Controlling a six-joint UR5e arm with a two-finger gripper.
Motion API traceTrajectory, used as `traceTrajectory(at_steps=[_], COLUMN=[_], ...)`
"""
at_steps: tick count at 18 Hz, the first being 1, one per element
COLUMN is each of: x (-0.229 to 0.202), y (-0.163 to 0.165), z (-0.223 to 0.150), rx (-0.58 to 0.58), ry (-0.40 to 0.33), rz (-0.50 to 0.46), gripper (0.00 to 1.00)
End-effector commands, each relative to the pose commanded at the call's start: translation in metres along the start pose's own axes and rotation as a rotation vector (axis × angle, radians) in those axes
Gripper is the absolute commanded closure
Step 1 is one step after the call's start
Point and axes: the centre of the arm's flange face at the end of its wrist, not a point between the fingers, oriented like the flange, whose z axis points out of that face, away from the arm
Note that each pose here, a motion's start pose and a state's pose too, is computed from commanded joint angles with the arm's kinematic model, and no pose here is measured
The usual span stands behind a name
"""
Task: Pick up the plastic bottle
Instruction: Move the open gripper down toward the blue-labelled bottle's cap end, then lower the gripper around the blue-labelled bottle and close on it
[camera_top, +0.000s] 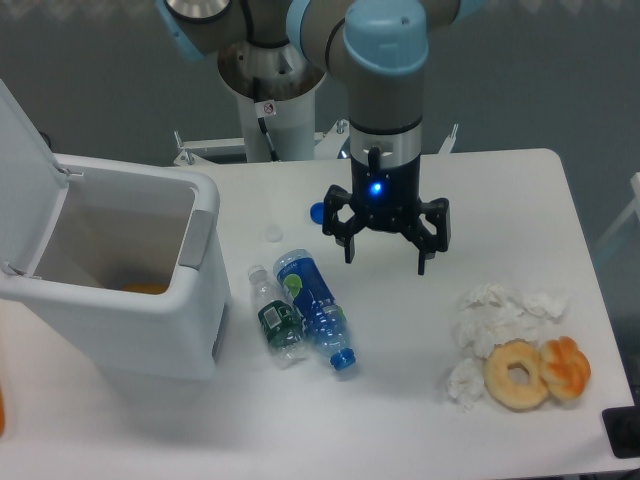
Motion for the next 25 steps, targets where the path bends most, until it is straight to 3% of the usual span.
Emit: traceTrajectory(at_steps=[5, 10, 17, 21, 25], x=[0.010, 0.017, 0.007, 0.007, 0.013], y=[0.011, 0.006, 0.000, 0.007, 0.004], z=[0.026, 0.061, 0.091, 0.116, 0.118], rx=[-0.064, -0.111, -0.157, -0.210, -0.208], ry=[0.031, 0.063, 0.052, 0.050, 0.062], rz=[-0.084, -0.265, -0.474, -0.481, -0.472], gripper=[0.00, 0.00, 0.00, 0.00, 0.00])
